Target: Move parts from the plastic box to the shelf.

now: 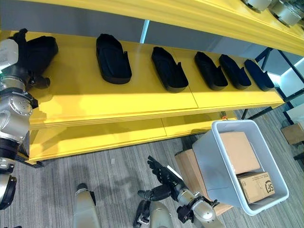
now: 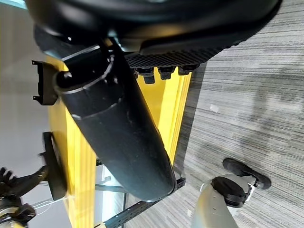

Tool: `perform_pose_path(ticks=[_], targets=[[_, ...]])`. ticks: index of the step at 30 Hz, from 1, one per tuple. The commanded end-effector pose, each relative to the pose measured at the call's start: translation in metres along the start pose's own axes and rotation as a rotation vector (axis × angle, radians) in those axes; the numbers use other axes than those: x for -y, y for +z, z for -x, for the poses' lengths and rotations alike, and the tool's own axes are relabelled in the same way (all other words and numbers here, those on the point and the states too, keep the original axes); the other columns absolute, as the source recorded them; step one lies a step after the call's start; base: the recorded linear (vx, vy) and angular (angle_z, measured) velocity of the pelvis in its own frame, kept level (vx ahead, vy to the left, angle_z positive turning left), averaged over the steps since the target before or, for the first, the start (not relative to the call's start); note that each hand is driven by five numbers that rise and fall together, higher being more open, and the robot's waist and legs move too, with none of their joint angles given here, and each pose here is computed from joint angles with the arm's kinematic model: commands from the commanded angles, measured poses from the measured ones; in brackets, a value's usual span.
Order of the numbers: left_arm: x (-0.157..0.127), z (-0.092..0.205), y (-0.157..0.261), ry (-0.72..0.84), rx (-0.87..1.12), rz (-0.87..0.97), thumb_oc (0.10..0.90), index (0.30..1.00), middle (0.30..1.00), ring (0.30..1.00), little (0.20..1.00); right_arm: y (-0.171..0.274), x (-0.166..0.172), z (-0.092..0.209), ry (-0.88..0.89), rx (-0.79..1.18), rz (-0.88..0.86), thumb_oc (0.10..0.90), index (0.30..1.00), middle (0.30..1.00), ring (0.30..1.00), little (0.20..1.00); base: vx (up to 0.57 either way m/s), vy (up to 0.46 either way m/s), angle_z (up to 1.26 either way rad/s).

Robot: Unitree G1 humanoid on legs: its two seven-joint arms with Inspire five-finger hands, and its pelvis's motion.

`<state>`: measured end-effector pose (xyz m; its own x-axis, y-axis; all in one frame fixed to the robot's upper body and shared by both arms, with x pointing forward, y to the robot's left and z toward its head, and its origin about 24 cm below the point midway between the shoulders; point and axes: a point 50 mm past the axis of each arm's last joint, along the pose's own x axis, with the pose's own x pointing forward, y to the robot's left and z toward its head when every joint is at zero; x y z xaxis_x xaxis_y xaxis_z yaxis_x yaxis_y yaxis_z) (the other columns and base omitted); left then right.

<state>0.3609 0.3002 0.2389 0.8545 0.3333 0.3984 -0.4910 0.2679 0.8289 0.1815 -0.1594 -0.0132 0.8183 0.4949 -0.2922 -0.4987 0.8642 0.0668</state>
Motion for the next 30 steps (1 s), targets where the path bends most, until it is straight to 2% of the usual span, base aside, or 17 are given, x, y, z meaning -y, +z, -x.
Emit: perform_pose_path(ticks=[1,3,5,8,10,15,20,30], targets=[[-0.033,-0.012,0.028,0.168,0.118,0.124,0.9,1.0,1.0,1.0,1.0,0.031,0.013,-0.003,-0.014,0.141,0.068,0.9,1.0,1.0,1.0,1.0,0.0,0.0,0.0],[-0.031,-0.013,0.029,0.16,0.12,0.158,0.9,1.0,1.0,1.0,1.0,0.031,0.012,-0.003,-0.01,0.142,0.072,0.9,1.0,1.0,1.0,1.0,0.0,0.0,0.0],[-0.022,-0.01,0.029,0.135,0.096,0.298,0.9,1.0,1.0,1.0,1.0,0.029,0.011,-0.003,-0.011,0.139,0.067,0.9,1.0,1.0,1.0,1.0,0.0,0.0,0.0],[-0.02,-0.01,0.028,0.13,0.087,0.327,0.9,1.0,1.0,1.0,1.0,0.029,0.011,-0.003,-0.011,0.137,0.071,0.9,1.0,1.0,1.0,1.0,0.0,0.0,0.0],[-0.003,-0.006,0.028,0.084,0.045,0.517,0.9,1.0,1.0,1.0,1.0,0.028,0.01,-0.003,-0.015,0.138,0.068,0.9,1.0,1.0,1.0,1.0,0.0,0.0,0.0],[0.013,-0.002,0.026,0.03,-0.007,0.727,0.9,1.0,1.0,1.0,1.0,0.026,0.007,-0.004,-0.006,0.129,0.073,0.9,1.0,1.0,1.0,1.0,0.0,0.0,0.0],[0.013,-0.004,0.02,0.044,-0.054,0.9,0.9,1.0,1.0,1.0,1.0,0.025,0.006,-0.003,-0.004,0.125,0.077,0.9,1.0,1.0,1.0,1.0,0.0,0.0,0.0],[0.005,-0.005,0.017,0.107,-0.094,1.094,0.9,1.0,1.0,1.0,1.0,0.023,0.003,-0.003,0.006,0.12,0.072,0.9,1.0,1.0,1.0,1.0,0.0,0.0,0.01]])
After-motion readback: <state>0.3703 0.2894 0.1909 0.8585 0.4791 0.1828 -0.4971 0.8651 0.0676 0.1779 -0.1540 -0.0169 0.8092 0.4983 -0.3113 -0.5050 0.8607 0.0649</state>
